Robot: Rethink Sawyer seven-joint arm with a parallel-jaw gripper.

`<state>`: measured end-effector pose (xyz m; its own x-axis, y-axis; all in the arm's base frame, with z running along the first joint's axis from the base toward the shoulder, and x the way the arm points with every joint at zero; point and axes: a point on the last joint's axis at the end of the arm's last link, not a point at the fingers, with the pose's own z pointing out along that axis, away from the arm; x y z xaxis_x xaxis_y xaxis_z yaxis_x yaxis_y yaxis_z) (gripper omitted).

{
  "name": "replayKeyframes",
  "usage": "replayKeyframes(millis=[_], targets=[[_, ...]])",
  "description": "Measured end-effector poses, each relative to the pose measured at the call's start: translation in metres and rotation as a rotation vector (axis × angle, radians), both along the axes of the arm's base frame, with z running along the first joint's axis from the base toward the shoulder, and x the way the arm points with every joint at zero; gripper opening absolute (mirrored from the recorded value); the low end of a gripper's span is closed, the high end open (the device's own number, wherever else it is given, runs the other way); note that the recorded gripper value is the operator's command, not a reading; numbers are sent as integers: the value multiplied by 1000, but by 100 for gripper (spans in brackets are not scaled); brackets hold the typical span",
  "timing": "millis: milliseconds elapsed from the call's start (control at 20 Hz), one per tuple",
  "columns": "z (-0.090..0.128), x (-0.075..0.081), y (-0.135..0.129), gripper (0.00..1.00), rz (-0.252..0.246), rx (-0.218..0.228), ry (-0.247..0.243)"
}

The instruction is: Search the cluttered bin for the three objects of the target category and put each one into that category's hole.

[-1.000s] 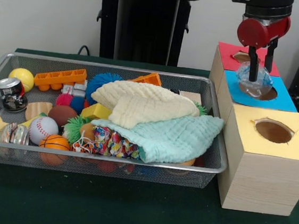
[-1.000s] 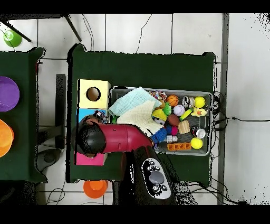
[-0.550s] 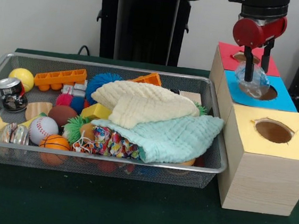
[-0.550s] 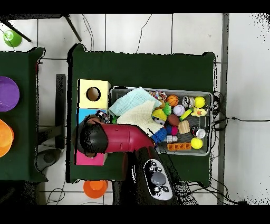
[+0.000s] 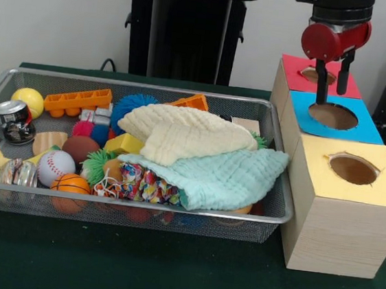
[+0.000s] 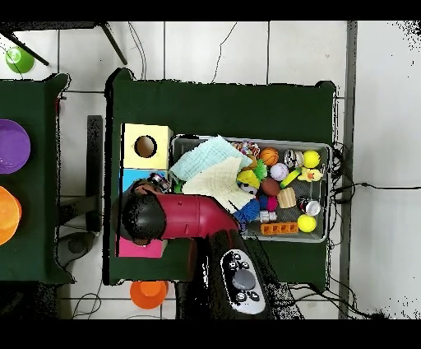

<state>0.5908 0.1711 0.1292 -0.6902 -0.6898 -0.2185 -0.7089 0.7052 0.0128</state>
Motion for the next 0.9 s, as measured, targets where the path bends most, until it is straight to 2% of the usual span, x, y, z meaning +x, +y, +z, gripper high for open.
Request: replayKeyframes(millis=[400, 550, 600, 900], targets=[[2, -6, 18, 100, -2, -17, 2], [9, -4, 16, 100, -40, -31, -6], [14, -2, 11, 100, -68, -39, -11], [29, 11, -14, 100, -160, -61, -29]])
